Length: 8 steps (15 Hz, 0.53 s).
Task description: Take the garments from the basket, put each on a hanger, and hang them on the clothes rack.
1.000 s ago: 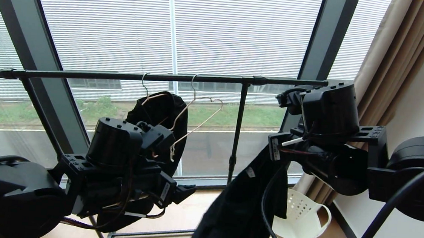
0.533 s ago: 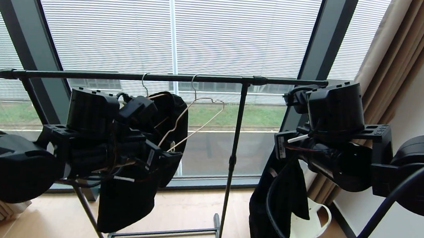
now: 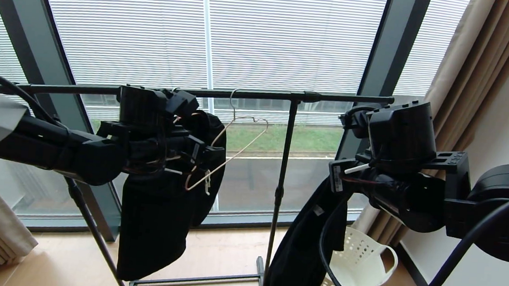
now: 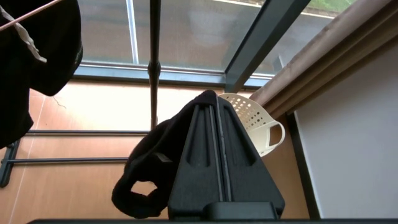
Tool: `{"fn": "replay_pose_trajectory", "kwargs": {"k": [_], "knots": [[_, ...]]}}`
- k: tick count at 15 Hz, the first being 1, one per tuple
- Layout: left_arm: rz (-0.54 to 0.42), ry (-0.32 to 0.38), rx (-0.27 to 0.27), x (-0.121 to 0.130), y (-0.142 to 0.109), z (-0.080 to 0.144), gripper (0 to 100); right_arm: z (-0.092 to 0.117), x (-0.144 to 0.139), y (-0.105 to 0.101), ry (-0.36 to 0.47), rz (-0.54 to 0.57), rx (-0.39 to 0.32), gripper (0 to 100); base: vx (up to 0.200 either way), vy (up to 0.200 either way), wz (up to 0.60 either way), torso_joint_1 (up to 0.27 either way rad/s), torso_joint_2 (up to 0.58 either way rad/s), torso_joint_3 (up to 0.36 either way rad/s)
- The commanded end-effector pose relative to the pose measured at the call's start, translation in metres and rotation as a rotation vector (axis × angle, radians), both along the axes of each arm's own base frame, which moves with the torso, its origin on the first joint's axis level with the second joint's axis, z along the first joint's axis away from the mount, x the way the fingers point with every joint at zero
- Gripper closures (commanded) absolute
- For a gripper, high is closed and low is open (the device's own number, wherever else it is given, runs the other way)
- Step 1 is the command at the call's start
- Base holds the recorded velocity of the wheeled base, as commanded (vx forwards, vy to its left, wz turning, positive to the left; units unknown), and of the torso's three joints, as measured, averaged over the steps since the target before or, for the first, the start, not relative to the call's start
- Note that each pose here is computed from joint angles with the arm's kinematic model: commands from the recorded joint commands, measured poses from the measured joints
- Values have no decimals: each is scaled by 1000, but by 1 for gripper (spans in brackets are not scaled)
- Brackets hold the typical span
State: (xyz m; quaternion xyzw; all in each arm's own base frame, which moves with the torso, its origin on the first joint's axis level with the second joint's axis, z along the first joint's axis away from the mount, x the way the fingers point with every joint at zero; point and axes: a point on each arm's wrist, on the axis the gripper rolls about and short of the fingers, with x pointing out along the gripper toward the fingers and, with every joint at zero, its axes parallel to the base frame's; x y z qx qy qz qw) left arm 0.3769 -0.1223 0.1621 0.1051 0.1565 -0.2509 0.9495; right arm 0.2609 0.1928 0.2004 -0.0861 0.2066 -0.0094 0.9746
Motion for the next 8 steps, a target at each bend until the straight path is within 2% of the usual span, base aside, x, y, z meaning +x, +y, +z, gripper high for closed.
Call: {"fn": "replay_pose_trajectory", "kwargs": {"k": [1,4,8], "knots": [[3,21,6,25,-6,-21,0,-1,-1,0,2,0,-2,100,0,0,0,0,0,0],[2,32,8,42,-14,-36,0,0,-1,0,1,0,-1,100,0,0,0,0,0,0],[8,19,3,58,-17,-44,0,0,-1,0,1,0,-1,100,0,0,0,0,0,0]]}}
